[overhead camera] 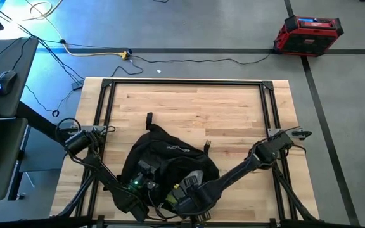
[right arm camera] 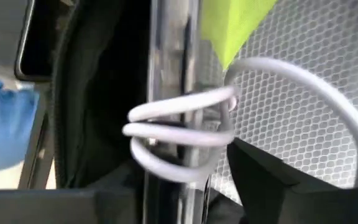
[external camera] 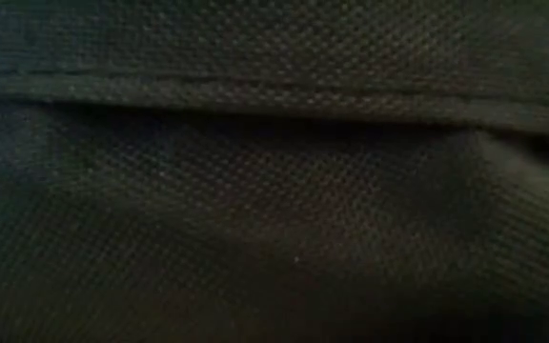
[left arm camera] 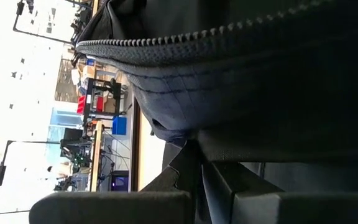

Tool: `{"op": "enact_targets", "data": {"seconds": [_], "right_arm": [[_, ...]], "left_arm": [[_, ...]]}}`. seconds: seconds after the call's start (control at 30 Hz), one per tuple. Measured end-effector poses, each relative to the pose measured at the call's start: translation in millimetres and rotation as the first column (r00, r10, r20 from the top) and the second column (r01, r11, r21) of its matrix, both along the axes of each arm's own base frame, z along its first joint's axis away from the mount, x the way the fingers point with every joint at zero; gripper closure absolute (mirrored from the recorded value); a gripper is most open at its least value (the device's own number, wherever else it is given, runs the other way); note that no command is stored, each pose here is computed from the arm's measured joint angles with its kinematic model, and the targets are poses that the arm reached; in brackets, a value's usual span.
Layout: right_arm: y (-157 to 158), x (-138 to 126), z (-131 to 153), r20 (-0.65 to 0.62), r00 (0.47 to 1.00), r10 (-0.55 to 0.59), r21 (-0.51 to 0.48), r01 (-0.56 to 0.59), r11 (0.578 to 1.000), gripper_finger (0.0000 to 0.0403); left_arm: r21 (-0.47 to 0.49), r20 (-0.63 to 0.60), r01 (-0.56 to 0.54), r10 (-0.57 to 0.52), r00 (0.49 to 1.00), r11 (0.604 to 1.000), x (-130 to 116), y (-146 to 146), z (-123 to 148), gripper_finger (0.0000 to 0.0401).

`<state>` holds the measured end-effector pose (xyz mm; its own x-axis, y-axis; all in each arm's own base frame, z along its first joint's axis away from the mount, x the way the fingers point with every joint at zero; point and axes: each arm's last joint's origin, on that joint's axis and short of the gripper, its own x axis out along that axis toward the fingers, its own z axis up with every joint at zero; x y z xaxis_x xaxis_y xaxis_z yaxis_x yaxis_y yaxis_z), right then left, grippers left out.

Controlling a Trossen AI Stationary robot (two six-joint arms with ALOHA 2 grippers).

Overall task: Unpack backpack
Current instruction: Remove the black phone wrapped in a white charger from the black backpack

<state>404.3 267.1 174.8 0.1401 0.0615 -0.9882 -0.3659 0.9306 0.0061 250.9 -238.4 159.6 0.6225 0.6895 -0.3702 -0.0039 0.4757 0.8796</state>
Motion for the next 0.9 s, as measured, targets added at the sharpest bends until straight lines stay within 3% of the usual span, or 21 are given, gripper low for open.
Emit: {"op": "enact_targets", "data": {"seconds": [0.1,0.27,0.3,0.5,0.63,0.73,0.9], "right_arm": [[-2,-1,-6,-0.015,1.0,-0.006,-0.048,0.005,0.999,0.0247],[-5,-5,10,-0.032,0.999,-0.036,-0.072,0.034,0.997,0.0374],[-6,-6,13,-0.041,0.998,-0.046,-0.085,0.042,0.995,0.0384],[-4,-19,53,-0.027,0.998,-0.053,-0.185,0.048,0.982,0.0388],[-11,-37,81,-0.012,0.997,-0.075,-0.184,0.071,0.98,0.0388],[-25,-55,110,0.056,0.988,-0.147,-0.232,0.156,0.96,0.0388],[-63,-88,159,0.22,0.931,-0.291,-0.216,0.337,0.916,0.0388]], "left_arm": [[0.0,0.0,0.0,0.0,1.0,1.0,0,0,0,0.0401],[0.0,0.0,0.0,0.0,1.0,1.0,0,0,0,0.0401],[0.0,0.0,0.0,0.0,1.0,1.0,0,0,0,0.0401],[-0.002,-0.002,-0.001,0.001,1.0,1.0,0,0,0,0.0401],[-0.004,-0.003,-0.001,0.001,1.0,1.0,0,0,0,0.0401],[-0.007,-0.004,-0.002,0.002,1.0,1.0,0,0,0,0.0401],[-0.013,-0.008,-0.004,0.004,1.0,1.0,0,0,0,0.0401]]}}
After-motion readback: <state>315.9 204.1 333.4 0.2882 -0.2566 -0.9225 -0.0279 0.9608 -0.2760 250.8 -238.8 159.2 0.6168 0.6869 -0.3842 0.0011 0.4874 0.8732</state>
